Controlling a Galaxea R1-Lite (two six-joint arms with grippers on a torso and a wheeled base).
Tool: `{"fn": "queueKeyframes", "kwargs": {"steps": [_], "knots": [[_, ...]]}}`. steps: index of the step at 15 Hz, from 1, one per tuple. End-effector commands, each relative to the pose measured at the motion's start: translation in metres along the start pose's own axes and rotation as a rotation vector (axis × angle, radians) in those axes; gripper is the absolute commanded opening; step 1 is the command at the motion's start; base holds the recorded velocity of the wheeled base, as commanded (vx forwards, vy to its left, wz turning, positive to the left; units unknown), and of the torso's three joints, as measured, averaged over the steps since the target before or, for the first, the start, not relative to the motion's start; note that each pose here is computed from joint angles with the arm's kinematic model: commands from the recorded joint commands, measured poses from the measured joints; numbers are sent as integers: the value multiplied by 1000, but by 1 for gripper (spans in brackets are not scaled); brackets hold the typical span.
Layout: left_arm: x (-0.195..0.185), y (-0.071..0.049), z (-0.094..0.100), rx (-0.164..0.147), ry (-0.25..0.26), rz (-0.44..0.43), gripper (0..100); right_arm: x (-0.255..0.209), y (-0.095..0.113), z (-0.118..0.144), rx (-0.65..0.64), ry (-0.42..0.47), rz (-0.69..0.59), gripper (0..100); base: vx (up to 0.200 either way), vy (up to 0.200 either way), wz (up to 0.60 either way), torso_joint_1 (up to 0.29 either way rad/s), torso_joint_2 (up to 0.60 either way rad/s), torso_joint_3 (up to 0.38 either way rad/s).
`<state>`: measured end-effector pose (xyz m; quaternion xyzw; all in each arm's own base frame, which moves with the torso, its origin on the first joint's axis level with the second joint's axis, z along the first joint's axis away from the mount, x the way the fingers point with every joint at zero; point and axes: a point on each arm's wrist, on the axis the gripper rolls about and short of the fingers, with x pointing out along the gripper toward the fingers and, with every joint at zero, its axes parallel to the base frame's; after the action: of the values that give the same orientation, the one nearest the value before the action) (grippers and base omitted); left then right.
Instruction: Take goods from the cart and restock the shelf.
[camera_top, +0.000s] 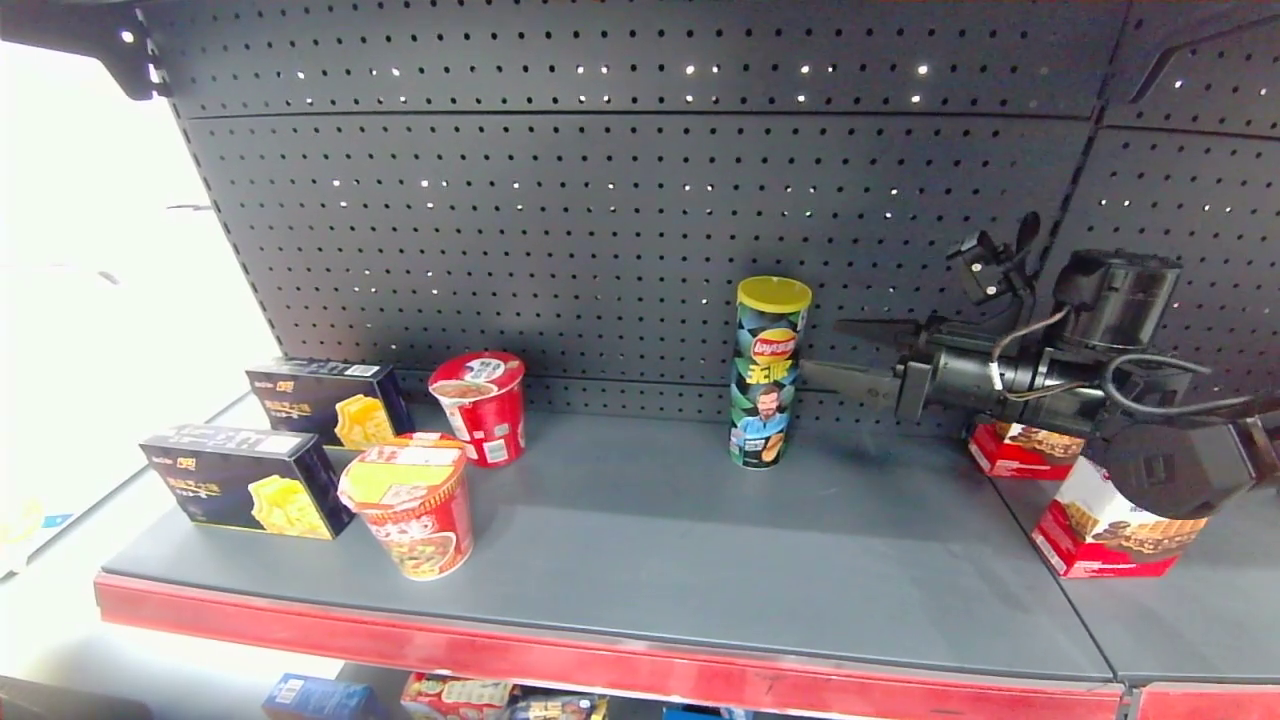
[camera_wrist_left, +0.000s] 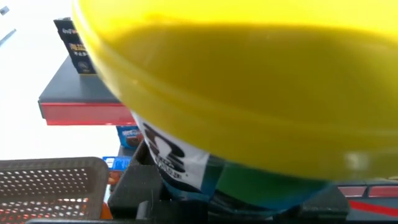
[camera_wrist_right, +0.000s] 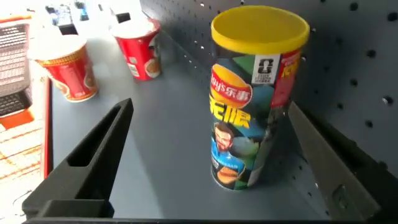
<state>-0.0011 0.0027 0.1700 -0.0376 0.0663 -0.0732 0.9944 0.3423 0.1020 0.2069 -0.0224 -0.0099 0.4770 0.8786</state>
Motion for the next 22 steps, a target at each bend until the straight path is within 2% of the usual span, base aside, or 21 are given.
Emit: {"fn": "queueKeyframes", "kwargs": {"steps": [1,5,7,18,22], "knots": [[0,0,-2,-22,2,-3,0,12,-16,-9,-5,2,7,100,0,0,0,0,0,0],[1,1,-8,-56,21,-7,0,25,-23,-14,-14,-5,76,100,0,0,0,0,0,0],[-2,2,-15,-58,13,-6,0,33,-27,-18,-16,-6,84,100,0,0,0,0,0,0],[-5,2,-19,-71,12,-2,0,48,-38,-40,-12,17,88,100,0,0,0,0,0,0],[-4,3,-23,-70,22,0,0,52,-30,-42,-19,22,109,100,0,0,0,0,0,0]]}}
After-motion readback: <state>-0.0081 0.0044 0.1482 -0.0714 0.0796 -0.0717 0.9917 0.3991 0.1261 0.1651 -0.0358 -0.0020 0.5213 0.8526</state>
